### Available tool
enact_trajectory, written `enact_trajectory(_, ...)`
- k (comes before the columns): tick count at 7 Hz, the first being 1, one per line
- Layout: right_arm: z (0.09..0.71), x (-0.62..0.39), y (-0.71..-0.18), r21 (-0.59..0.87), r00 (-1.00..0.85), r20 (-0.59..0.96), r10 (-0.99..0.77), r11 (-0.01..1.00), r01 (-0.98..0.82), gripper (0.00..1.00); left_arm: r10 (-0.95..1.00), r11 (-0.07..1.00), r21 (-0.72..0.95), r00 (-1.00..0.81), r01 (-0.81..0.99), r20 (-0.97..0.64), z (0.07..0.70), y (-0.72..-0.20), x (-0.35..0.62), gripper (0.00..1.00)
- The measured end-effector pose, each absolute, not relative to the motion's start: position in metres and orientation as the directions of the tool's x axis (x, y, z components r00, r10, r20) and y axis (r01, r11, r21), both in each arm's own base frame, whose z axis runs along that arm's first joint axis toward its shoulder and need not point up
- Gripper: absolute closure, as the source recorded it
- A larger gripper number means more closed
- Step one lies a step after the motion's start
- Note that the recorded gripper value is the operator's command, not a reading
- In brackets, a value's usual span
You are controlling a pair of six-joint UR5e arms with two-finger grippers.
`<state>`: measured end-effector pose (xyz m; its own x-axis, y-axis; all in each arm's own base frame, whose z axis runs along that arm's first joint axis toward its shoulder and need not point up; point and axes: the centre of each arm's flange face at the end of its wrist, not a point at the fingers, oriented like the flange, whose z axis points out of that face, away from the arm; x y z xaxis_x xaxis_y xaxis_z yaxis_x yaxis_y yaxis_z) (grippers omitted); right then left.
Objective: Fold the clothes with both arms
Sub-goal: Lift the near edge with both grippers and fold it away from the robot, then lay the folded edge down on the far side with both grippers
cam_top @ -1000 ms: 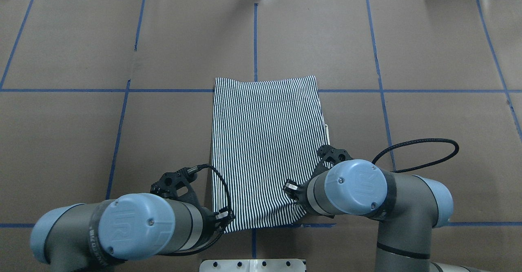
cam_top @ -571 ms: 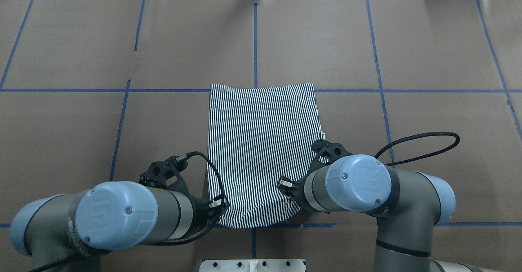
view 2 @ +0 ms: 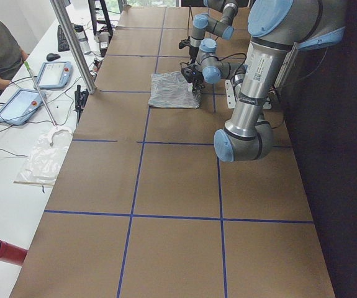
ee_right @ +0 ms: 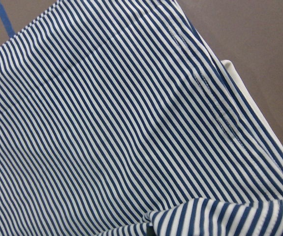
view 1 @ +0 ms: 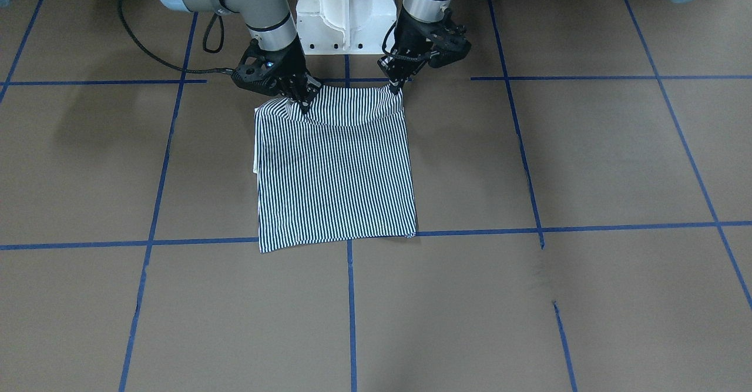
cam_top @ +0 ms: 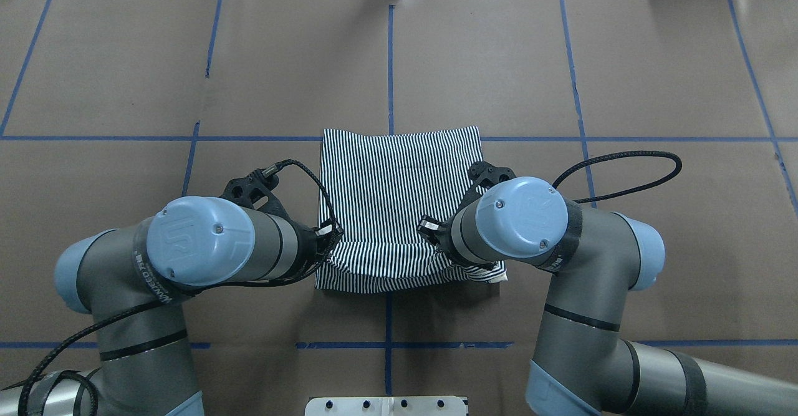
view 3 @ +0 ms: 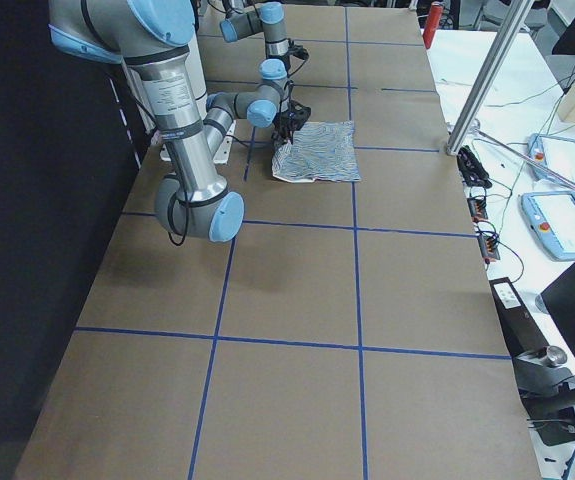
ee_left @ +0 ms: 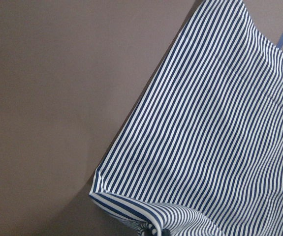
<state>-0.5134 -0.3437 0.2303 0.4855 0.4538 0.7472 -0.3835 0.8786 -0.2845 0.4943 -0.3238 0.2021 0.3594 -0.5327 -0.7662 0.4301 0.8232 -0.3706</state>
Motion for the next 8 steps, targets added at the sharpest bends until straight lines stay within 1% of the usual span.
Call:
enact_trajectory(1,0.227,-0.510,-0.360,-0.276,0.475,0.754,0.453,0.875,-0.397,1.00,-0.537,0.815,-0.371,0.341,0.444,-0.772,0.199,-0.338,0.493,1.00)
enact_trajectory(2,0.224,-0.511,-0.398,-0.248,0.489,0.755,0.437,0.880,-0.404,0.86,-0.551,0.794,-0.368,0.314,0.484,-0.773,0.195,-0.370,0.485,0.22)
enact_trajectory(3,0.228,-0.520,-0.454,-0.215,0.532,0.740,0.411,0.894,-0.392,0.01,-0.567,0.766,-0.352,0.307,0.537,-0.765,0.204,-0.414,0.482,0.00)
enact_trajectory(4,0.238,-0.527,-0.517,-0.176,0.570,0.731,0.375,0.911,-0.374,0.00,-0.556,0.757,-0.307,0.323,0.577,-0.766,0.225,-0.462,0.479,0.00)
enact_trajectory(5,0.255,-0.525,-0.568,-0.112,0.599,0.737,0.314,0.930,-0.350,0.00,-0.519,0.767,-0.244,0.350,0.593,-0.779,0.246,-0.500,0.473,0.00)
enact_trajectory(6,0.271,-0.515,-0.604,-0.044,0.630,0.738,0.243,0.948,-0.314,0.00,-0.492,0.774,-0.199,0.373,0.601,-0.787,0.260,-0.523,0.464,0.00)
enact_trajectory(8,0.285,-0.498,-0.637,0.024,0.666,0.727,0.165,0.964,-0.265,0.00,-0.469,0.788,-0.175,0.390,0.591,-0.793,0.266,-0.533,0.458,0.00)
